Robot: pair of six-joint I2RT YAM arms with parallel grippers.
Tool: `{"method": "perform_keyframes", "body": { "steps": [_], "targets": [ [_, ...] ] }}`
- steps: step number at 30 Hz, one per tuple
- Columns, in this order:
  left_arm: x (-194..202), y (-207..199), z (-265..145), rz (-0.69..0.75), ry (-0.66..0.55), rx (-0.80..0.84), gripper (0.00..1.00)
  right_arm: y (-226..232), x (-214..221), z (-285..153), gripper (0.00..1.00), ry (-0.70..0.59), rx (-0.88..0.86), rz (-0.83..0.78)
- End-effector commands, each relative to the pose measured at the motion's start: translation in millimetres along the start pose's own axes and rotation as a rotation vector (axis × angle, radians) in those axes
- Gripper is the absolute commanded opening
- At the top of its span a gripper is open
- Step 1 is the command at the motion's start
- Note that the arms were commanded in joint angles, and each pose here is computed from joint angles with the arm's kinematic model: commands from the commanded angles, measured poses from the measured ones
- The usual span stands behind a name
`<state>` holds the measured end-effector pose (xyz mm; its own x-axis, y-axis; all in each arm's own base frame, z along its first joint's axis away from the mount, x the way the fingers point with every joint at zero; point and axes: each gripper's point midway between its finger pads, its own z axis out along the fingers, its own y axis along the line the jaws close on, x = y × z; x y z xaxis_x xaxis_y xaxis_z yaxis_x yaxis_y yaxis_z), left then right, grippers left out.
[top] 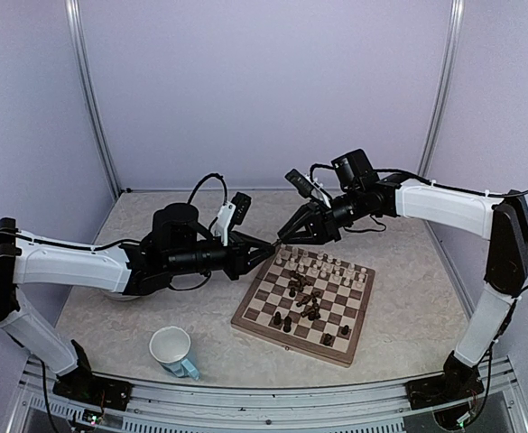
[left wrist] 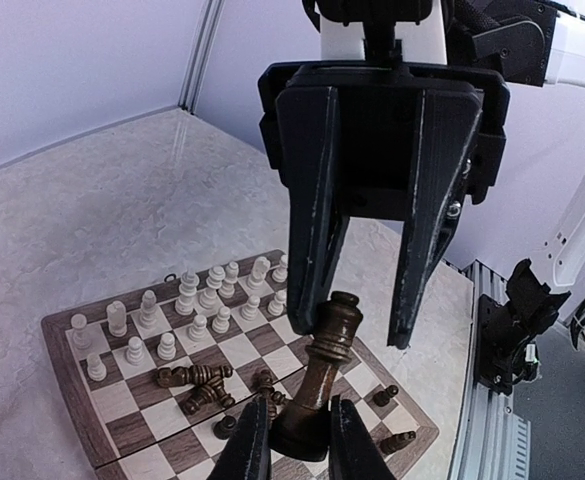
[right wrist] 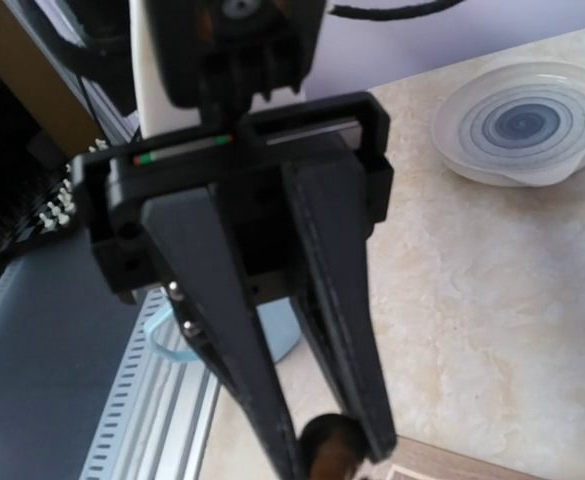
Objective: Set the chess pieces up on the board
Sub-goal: Pass from the left arm to the right, then place the king on d8.
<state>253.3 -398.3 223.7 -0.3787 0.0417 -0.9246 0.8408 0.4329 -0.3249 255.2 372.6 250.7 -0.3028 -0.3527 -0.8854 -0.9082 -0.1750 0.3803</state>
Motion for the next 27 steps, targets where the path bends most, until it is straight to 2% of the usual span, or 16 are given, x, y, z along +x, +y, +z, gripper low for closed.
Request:
{"method": "perform_keyframes", "body": {
  "steps": [1,6,9,12,13,14,15,17,19,21,24,27],
  "targets": [
    [-12,-7,4,0.006,-0.035,0.024,0.1,7,-3,2,0.22,-0.01,-0.027,-0.021],
    [-10,-5,4,0.003,-0.033,0.018,0.1,4,-3,3,0.07,-0.005,-0.01,-0.027],
    [-9,0,4,-0.001,-0.034,-0.01,0.2,2,-3,2,0.03,0.003,0.009,-0.039],
    [-11,11,1,-0.004,-0.038,-0.081,0.43,-1,-3,-3,0.02,0.029,0.062,-0.073],
    [-12,15,-2,0.001,-0.038,-0.109,0.59,-2,-4,-6,0.02,0.039,0.088,-0.093],
    [-16,18,-5,0.001,-0.041,-0.137,0.92,-3,-5,-10,0.02,0.05,0.116,-0.114],
    [-19,27,-9,-0.015,-0.043,-0.187,0.98,-3,-4,-14,0.02,0.065,0.146,-0.134],
    [-31,47,-16,-0.097,-0.023,-0.271,0.99,-4,-2,-22,0.01,0.101,0.205,-0.175],
    [-38,68,-19,-0.194,0.052,-0.309,0.99,-3,7,-30,0.01,0.154,0.255,-0.209],
    [-40,76,-20,-0.246,0.115,-0.295,0.99,2,17,-38,0.01,0.207,0.301,-0.249],
    [-76,69,-27,-0.228,0.05,-0.261,0.99,9,45,-48,0.02,0.313,0.325,-0.292],
    [-131,74,-51,-0.21,-0.103,-0.372,0.99,19,76,-49,0.02,0.434,0.317,-0.319]
  ]
}}
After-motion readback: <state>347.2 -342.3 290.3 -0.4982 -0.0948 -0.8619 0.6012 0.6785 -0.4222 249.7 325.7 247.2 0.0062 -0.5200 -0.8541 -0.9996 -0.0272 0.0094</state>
